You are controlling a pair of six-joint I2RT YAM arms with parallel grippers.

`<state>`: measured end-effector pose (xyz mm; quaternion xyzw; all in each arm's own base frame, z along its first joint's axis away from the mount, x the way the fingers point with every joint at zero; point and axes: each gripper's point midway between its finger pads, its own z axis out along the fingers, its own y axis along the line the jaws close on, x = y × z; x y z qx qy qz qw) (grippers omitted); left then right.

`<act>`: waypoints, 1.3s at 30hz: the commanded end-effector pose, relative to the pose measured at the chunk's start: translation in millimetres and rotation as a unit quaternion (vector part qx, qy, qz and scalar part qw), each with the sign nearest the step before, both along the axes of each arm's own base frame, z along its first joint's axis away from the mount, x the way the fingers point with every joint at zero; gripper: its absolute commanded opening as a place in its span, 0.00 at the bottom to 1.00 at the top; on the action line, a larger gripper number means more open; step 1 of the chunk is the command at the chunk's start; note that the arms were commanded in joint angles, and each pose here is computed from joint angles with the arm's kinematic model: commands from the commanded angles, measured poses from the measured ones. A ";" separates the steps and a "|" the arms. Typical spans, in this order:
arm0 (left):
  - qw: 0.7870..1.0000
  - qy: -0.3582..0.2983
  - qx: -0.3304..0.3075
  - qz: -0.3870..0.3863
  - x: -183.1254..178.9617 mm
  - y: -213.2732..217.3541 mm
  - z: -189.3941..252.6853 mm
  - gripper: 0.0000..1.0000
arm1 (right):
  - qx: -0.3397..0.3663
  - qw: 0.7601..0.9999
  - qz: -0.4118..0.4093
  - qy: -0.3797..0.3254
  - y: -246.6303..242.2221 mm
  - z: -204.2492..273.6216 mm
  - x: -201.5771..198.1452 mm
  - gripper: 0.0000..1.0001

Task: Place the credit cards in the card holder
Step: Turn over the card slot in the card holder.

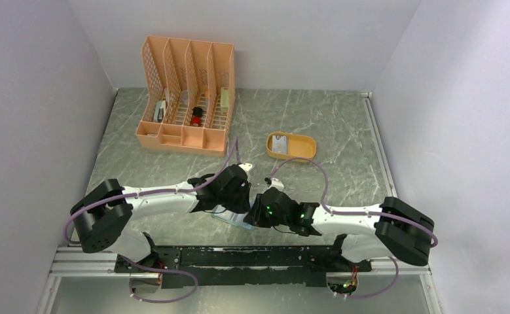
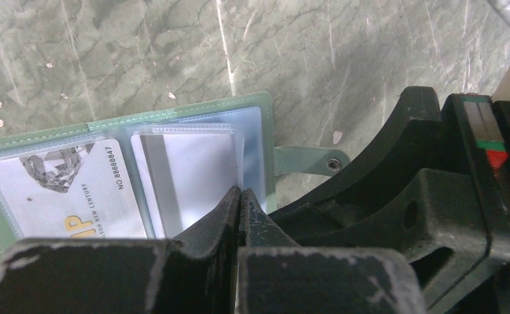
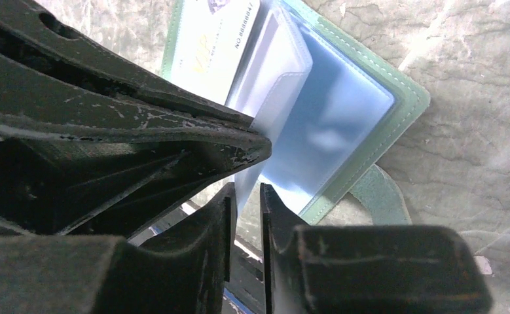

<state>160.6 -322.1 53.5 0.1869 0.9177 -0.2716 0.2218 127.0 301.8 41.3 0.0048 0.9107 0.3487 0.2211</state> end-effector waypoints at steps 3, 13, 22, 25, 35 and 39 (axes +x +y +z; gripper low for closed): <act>1.000 -0.007 -0.012 -0.001 2.9 -8.9 11.1 0.05 | 0.015 1.000 -0.010 -0.015 -0.3 7.0 3.3 0.14; 1.000 -0.014 -0.009 0.000 6.2 -9.9 17.4 0.21 | 0.029 0.999 -0.003 -0.019 -0.2 12.7 0.6 0.00; 0.999 -0.037 -0.006 0.024 13.5 -0.7 34.9 0.53 | 0.062 0.997 0.014 -0.043 -0.5 26.6 -1.9 0.00; 0.998 -0.040 -0.006 0.037 13.8 5.3 36.3 0.55 | 0.076 0.995 0.020 -0.053 0.1 32.9 -2.5 0.00; 0.997 -0.023 -0.048 0.063 1.3 18.4 26.6 0.63 | 0.136 0.984 0.065 -0.090 10.3 57.1 -6.3 0.00; 0.997 -0.014 -0.055 0.058 -1.2 15.0 22.0 0.63 | 0.134 0.983 0.080 -0.093 14.8 55.1 -6.7 0.00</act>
